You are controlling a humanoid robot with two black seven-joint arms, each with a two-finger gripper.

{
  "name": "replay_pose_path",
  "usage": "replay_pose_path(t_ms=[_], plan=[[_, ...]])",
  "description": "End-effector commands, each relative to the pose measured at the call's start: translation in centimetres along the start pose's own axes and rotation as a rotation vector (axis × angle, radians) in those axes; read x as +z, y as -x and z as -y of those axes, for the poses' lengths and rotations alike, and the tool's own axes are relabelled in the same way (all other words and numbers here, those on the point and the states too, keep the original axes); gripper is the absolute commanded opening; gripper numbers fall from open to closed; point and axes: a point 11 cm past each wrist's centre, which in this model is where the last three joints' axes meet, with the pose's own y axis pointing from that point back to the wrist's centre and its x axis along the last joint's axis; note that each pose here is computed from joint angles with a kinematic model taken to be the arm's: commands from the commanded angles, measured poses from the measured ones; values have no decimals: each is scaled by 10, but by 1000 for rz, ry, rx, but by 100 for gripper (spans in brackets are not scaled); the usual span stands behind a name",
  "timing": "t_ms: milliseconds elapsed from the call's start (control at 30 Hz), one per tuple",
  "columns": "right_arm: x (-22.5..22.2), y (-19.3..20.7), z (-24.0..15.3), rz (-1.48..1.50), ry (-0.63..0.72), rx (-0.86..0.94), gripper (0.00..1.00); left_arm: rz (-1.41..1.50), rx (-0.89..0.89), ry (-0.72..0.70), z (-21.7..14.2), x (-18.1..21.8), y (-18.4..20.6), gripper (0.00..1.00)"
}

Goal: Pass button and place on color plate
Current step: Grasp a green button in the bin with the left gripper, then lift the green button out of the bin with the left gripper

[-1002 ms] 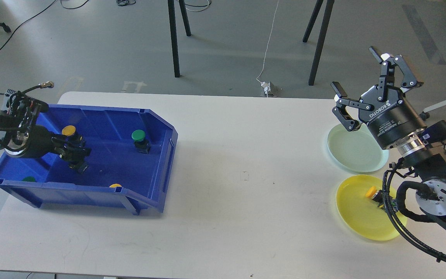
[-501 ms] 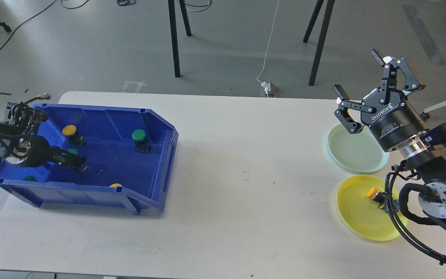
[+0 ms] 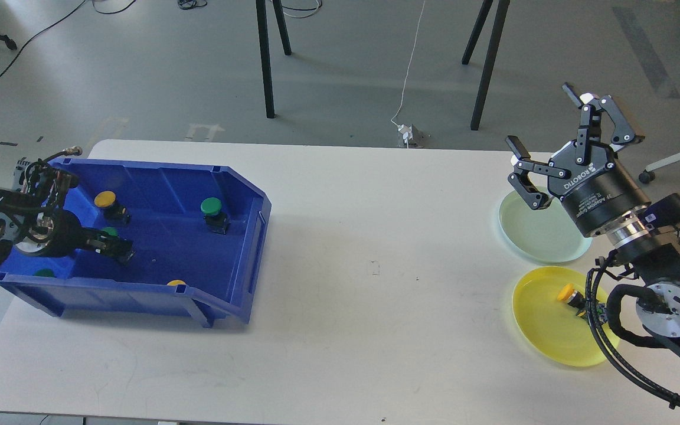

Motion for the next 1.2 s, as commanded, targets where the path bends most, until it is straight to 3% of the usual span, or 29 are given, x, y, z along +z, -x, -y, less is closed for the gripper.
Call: replay_pose_path(t_ms=[0,67,134,167,200,501,801,1002,1169], plan=[[1,-1,-2,2,3,4,98,1,-1,-1,0,0,0,65],[1,-2,-2,3,3,7,98,0,-1,-2,0,0,0,55],[3,-2,-4,6,6,9,98,2,-3,-4,0,-1,1,23],[3,-3,-4,7,6,12,98,3,-4,-4,0,-1,1,13],[4,-3,-5,6,8,13,98,3,-4,-4,0,-1,1,10],[3,-4,-5,5,7,14,98,-19,42,39,-10,4,-12,8],[6,-5,-4,7,9,22,98,-106,164,131,-84,-14,-14,8],[17,-21,-8,-76,50,51,98,-294,297,390,-129,24,-31,9],[25,-18,-7,-169,80,39,98,-458,398,676,-142,75,-65,9]])
